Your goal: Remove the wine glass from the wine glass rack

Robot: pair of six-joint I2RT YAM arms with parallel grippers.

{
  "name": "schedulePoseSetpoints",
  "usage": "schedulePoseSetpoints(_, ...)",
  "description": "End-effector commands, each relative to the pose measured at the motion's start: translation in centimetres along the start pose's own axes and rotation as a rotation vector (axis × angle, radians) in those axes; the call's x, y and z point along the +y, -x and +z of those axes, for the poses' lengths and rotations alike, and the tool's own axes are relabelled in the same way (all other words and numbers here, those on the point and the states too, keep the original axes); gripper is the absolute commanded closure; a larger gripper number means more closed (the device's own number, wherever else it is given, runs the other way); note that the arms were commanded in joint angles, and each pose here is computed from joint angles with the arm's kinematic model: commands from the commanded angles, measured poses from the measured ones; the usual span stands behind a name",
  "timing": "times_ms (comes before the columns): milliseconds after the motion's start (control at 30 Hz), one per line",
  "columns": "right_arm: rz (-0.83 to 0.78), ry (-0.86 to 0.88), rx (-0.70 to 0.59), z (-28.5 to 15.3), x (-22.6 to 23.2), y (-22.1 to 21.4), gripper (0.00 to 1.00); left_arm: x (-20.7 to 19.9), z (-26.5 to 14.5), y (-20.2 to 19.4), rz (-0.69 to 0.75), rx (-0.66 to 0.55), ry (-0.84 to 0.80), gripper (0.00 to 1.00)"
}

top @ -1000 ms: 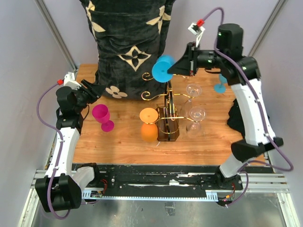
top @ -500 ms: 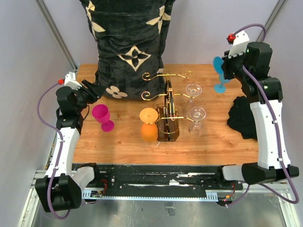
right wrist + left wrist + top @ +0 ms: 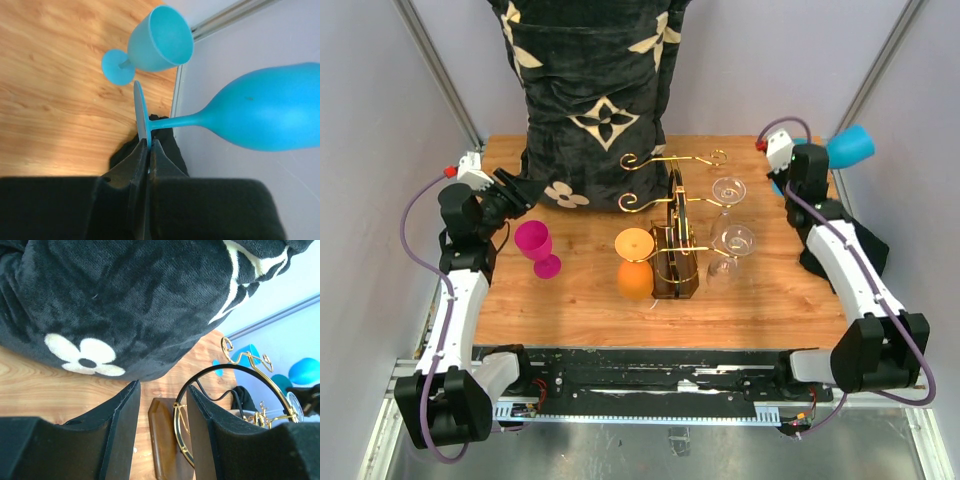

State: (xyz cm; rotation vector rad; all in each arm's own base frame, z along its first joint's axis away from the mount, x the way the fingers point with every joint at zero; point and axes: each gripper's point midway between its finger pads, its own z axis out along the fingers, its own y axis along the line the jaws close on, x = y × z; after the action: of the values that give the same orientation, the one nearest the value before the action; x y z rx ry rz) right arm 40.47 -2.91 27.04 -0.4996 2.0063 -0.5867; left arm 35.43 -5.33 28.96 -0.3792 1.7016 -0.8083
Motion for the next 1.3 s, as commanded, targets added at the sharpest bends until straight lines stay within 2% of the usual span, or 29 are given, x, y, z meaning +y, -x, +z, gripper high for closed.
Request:
schedulePoseSetpoints(0,-0.198,-0.216,-0.264,0.1,-3.2,3.9,0.99,-0.7,0.2,-0.4,0.005,0.006,-0.052,0.52)
schedulePoseSetpoints(167,-0.281,-0.216,-0.382,1.9,-2.0,5.2,0.99,-0.5,0.3,-0.8,0.004,0.021,-0.053,0.53)
schedulePoseSetpoints(333,-0.360,-0.127,-0.563,3.3,0.2,6.9,0.99,-0.2,0.2,-0.9,0.024,0.029,-0.039,0.53)
schedulePoseSetpoints(733,-0.404,0.103,-0.594,9.4,5.2,5.0,0.99,1.1,1.0,-1.7,0.029,0.051,-0.013,0.52)
schedulePoseSetpoints(1267,-0.562,0.179,-0.587,13.0,11.5,4.0,0.99,2.0,1.6,-2.1,0.033,0.063,0.001,0.53)
